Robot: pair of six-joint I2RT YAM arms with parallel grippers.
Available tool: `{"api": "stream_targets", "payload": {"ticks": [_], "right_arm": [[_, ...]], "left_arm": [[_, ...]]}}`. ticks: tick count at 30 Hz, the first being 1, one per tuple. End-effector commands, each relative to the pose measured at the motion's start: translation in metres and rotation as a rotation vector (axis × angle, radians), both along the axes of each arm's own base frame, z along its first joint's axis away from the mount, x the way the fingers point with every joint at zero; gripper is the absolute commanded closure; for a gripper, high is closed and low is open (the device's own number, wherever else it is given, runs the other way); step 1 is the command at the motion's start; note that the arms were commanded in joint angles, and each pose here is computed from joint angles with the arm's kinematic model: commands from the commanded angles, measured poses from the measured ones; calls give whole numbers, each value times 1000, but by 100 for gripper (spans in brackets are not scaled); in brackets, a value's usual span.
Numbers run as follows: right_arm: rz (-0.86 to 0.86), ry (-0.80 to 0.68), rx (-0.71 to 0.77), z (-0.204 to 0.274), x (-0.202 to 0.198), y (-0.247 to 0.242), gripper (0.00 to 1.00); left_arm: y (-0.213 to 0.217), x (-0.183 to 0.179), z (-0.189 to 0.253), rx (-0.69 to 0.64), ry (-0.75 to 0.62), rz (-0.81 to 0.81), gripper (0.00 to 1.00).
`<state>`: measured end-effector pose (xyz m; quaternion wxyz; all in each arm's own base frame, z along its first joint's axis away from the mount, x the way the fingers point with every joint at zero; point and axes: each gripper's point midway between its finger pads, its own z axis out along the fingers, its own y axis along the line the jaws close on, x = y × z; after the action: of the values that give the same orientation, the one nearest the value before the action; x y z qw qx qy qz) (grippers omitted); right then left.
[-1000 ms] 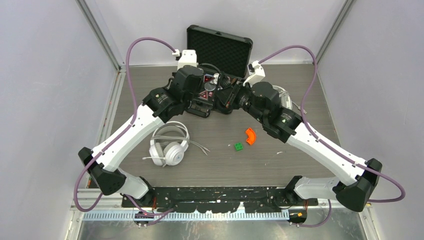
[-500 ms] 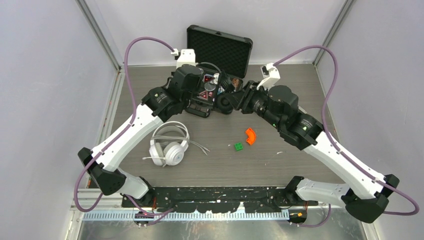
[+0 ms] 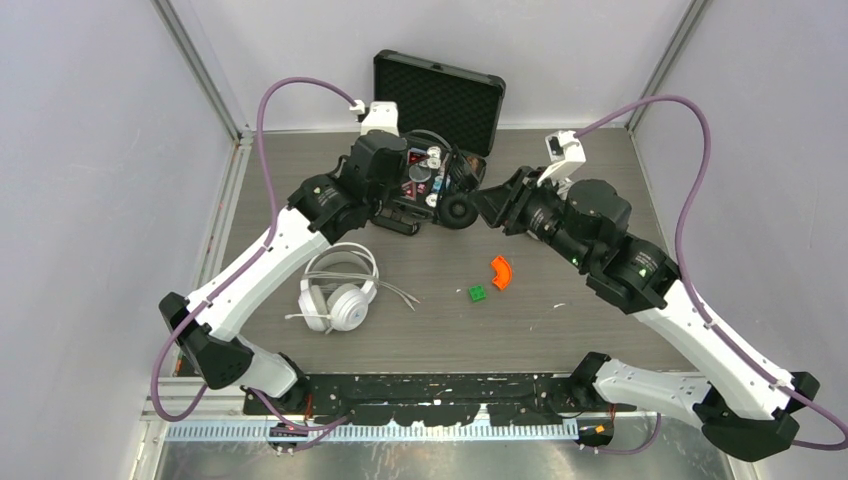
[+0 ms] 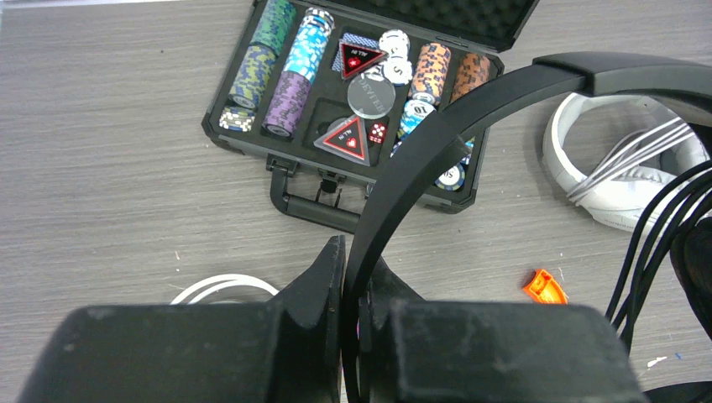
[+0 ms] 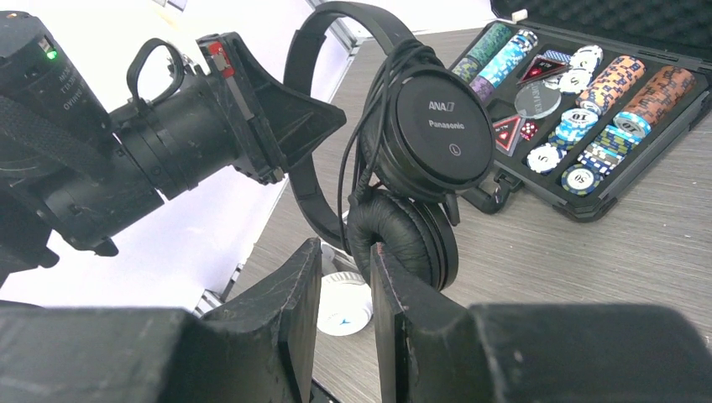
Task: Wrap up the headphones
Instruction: Place the headphones at the center of the board.
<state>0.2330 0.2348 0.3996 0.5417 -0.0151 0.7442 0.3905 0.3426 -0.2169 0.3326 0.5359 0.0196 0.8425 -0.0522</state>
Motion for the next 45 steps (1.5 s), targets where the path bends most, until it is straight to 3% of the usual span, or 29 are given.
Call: {"api": "stream_targets", "payload": {"ticks": [1,9,26,28,33,45], "right_arm": [[3,-28,68,22,5,8,67],[-29,25,90,16,29,27,67],[-127,67,3,-2,47,20,75],[-125,72,-1,-3,47,21,78],[-74,75,30,0,42,31,99],[0,139,83,-23,39,54,100]], "left_arm": [[-8,3,20,-104,-60,-9,100],[-9,3,18,-105,-55,-11,100],[-7,3,21,-100,-66,-11,100],[-6,3,21,-99,-69,-9,100],[-6,4,20,-94,-66,0,100],[-6,6,22,-97,-51,18,100]]}}
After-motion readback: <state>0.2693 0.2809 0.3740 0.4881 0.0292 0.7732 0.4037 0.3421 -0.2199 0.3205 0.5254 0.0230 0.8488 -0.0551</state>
